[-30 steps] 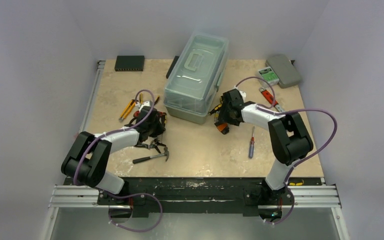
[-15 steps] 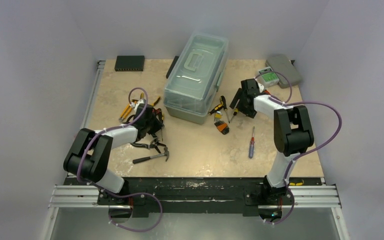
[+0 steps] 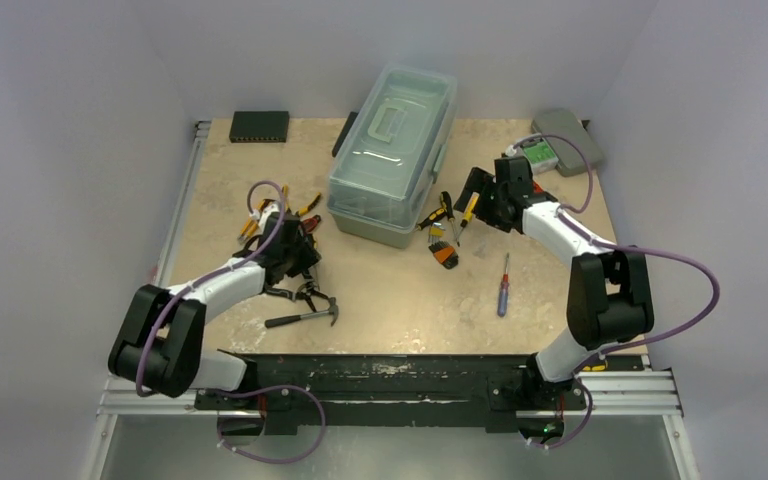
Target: Pack the tool kit
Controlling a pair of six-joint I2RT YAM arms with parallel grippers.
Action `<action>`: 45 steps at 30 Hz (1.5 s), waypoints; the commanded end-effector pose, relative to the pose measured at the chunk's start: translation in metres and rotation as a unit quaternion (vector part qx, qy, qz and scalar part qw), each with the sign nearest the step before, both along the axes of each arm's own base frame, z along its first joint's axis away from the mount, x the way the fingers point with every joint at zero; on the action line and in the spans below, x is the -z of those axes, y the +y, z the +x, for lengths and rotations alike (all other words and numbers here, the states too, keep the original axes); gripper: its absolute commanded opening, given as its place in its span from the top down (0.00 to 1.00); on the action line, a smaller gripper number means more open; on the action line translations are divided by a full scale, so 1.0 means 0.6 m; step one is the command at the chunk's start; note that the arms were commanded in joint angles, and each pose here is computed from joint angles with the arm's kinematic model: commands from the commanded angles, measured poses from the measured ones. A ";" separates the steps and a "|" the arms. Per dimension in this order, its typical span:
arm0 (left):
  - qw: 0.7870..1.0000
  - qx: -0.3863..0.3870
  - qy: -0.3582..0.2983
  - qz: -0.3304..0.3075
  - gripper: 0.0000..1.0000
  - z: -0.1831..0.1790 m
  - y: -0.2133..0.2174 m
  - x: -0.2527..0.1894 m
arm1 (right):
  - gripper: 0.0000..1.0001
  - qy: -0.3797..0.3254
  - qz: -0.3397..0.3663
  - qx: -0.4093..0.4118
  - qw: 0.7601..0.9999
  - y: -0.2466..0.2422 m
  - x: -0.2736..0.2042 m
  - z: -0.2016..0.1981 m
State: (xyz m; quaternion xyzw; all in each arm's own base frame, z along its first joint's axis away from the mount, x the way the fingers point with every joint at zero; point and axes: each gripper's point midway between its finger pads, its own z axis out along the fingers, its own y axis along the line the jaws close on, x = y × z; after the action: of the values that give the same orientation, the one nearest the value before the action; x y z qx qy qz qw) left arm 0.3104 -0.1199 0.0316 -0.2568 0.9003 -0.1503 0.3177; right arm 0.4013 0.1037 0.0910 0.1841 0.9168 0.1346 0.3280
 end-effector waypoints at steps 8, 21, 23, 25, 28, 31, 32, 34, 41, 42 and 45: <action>0.996 0.026 -0.082 -0.012 0.39 0.000 0.001 -0.101 | 0.08 -0.042 0.076 -0.058 0.995 0.054 -0.032 -0.001; 0.985 0.047 -0.164 -0.006 0.31 -0.021 0.014 -0.235 | 0.12 -0.070 0.147 -0.087 0.983 0.110 -0.066 0.024; 0.984 0.046 -0.170 0.004 0.31 -0.018 0.019 -0.253 | 0.13 -0.074 0.152 -0.092 0.981 0.120 -0.071 0.032; 0.984 0.045 -0.174 0.013 0.30 -0.015 0.024 -0.268 | 0.14 -0.077 0.154 -0.095 0.980 0.129 -0.076 0.040; 0.981 0.046 -0.186 0.001 0.28 -0.008 0.022 -0.293 | 0.14 -0.079 0.153 -0.098 0.980 0.142 -0.077 0.050; 0.979 0.042 -0.199 -0.010 0.26 0.002 0.021 -0.316 | 0.17 -0.076 0.153 -0.094 0.981 0.150 -0.072 0.060; 0.978 0.040 -0.203 -0.011 0.25 0.005 0.023 -0.323 | 0.20 -0.075 0.152 -0.092 0.981 0.152 -0.068 0.063; 0.977 0.035 -0.209 -0.011 0.23 0.012 0.029 -0.337 | 0.26 -0.073 0.151 -0.087 0.982 0.155 -0.062 0.071; 0.974 0.020 -0.224 -0.032 0.20 0.051 0.042 -0.366 | 0.51 -0.061 0.151 -0.085 0.983 0.182 -0.041 0.101; 0.974 0.016 -0.224 -0.033 0.20 0.060 0.043 -0.365 | 0.54 -0.057 0.152 -0.085 0.983 0.187 -0.037 0.104; 0.975 0.023 -0.218 -0.043 0.20 0.085 0.036 -0.357 | 0.62 -0.042 0.158 -0.085 0.983 0.200 -0.018 0.102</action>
State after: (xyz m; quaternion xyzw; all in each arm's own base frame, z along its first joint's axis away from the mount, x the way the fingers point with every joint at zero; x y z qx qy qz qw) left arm 0.3394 -0.0905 0.2292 -0.2192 0.8207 -0.2187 0.4801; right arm 0.4512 0.2038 0.0850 0.1521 0.8938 0.2892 0.3070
